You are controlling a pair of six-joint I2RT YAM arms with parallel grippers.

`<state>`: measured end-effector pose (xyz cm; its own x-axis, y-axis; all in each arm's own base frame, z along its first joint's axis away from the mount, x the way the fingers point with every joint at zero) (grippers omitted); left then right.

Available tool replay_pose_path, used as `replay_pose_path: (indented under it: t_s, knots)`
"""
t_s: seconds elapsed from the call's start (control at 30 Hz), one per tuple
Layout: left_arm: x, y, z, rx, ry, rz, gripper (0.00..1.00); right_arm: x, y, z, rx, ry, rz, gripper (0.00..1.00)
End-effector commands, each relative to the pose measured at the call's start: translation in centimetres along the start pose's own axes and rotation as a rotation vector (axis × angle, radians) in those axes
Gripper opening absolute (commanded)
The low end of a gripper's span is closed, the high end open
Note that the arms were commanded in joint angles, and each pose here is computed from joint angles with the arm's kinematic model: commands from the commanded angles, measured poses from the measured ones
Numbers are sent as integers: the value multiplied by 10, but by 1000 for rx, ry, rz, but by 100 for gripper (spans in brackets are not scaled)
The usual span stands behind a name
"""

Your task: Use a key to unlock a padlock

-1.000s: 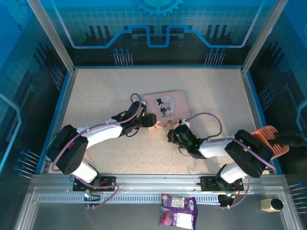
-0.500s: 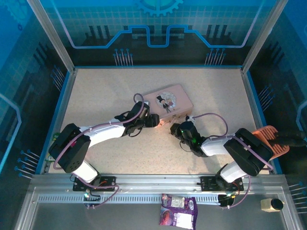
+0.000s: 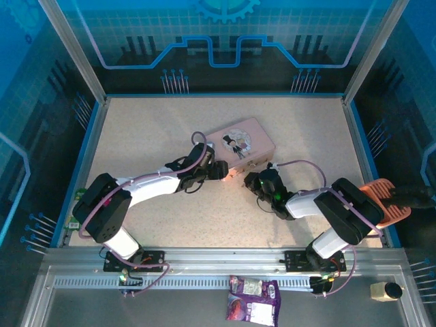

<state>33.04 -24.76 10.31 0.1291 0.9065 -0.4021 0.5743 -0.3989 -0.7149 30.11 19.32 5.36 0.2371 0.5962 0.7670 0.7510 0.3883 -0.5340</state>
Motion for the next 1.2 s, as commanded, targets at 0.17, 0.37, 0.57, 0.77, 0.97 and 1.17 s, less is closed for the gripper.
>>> replay_pose_path:
  t_s: [0.17, 0.37, 0.57, 0.77, 0.97, 1.17]
  knots:
    - [-11, 9, -12, -5, -28, 36, 67, 23, 8, -18, -35, 119, -92, 0]
    - [-18, 19, -9, 30, -31, 71, 67, 26, 10, -24, -48, 145, -117, 0]
    - [-16, 21, -6, 30, -35, 69, 66, 22, 15, -31, -59, 187, -111, 0]
    - [-13, 21, -3, 36, -33, 64, 66, 36, 19, -35, -42, 191, -149, 0]
    - [-12, 21, -2, 33, -34, 60, 66, 29, 19, -43, -67, 235, -135, 0]
    - [-6, 23, -1, 35, -44, 47, 66, 29, 20, -52, -76, 264, -146, 0]
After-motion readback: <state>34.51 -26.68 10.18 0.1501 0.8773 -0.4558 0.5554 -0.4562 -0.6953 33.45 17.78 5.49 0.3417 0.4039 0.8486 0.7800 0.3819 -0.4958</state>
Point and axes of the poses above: each hand's point on the last joint's axis, 136 mm out from that joint toward the fingers, its own y axis out along the fingers, its own x axis along the line the jaws close on, z = x × y, the point moved 2 cm from there along -y, back along the fingers, and after that the axes turned 2 degrees about y, right-handed, at the moved point
